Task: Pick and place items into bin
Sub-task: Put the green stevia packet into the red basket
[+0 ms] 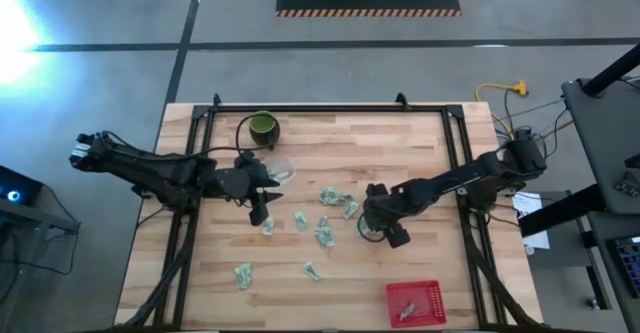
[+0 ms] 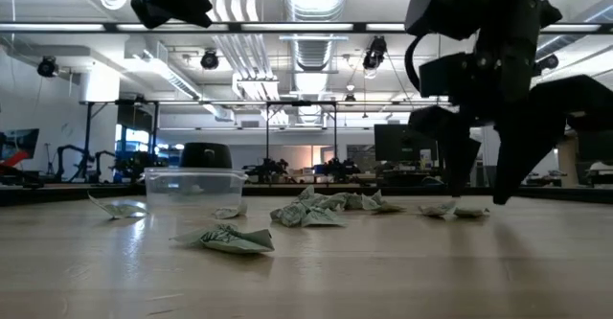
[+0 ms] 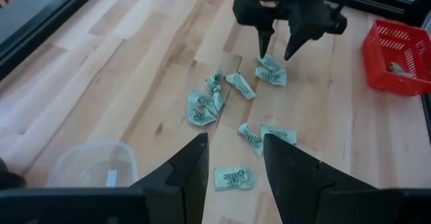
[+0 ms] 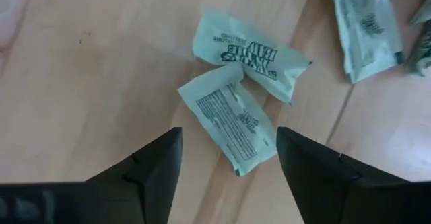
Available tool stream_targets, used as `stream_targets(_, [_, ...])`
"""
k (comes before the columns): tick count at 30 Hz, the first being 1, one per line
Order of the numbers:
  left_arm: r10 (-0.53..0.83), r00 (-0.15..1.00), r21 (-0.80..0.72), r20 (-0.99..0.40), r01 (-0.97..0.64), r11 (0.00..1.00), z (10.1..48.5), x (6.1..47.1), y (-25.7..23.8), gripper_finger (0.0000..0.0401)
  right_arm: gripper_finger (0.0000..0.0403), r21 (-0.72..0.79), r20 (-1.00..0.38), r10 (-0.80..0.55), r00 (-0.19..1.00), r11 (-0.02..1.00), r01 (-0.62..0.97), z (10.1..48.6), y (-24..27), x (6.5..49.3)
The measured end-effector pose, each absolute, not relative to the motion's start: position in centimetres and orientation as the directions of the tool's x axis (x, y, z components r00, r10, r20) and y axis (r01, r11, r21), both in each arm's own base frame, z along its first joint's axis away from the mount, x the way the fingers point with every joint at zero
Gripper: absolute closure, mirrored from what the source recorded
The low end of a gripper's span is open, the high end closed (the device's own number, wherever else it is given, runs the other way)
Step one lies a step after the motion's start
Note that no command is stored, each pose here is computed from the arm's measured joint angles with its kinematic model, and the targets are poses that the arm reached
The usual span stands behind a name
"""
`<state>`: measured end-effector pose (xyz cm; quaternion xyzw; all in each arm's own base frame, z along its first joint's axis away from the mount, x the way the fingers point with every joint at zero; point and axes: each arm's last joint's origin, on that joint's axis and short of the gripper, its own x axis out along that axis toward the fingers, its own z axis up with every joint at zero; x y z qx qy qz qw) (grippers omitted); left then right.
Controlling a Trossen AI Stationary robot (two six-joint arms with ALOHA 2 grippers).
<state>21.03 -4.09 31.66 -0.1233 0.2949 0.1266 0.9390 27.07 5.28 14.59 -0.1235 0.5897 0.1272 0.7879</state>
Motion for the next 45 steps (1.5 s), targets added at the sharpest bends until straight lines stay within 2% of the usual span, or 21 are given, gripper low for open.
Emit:
stream_targets(7, [0.163, 0.805, -0.166, -0.571, -0.307, 0.937, 31.7, 21.2, -4.1, 0.0276, 0.0160, -0.025, -0.970, 0.047, 0.238, 0.956, -0.292, 13.5, 5.3, 27.3])
stream_targets(17, [0.162, 0.809, -0.170, -0.565, -0.306, 0.937, 31.3, 21.4, -4.2, 0.0276, 0.0188, -0.024, -0.967, 0.031, 0.252, 0.977, -0.212, 13.5, 5.3, 27.5])
stream_targets(22, [0.163, 0.804, -0.165, -0.572, -0.308, 0.937, 31.0, 21.4, -4.2, 0.0276, 0.0226, -0.026, -0.966, 0.028, 0.257, 0.978, -0.207, 13.4, 5.4, 27.5])
stream_targets(36, [0.163, 0.805, -0.162, -0.570, -0.305, 0.938, 31.0, 21.4, -4.2, 0.0276, 0.0376, -0.012, -0.963, 0.016, 0.268, 0.995, -0.103, 13.7, 5.2, 27.4])
stream_targets(39, [0.163, 0.805, -0.159, -0.570, -0.303, 0.940, 31.0, 21.4, -4.2, 0.0276, 0.0391, -0.002, -0.957, 0.020, 0.288, 0.997, -0.078, 14.3, 5.2, 27.3])
stream_targets(45, [0.163, 0.806, -0.159, -0.570, -0.303, 0.940, 31.0, 21.4, -4.2, 0.0276, 0.0394, 0.028, -0.945, 0.034, 0.324, 0.999, -0.024, 16.5, 5.1, 26.4])
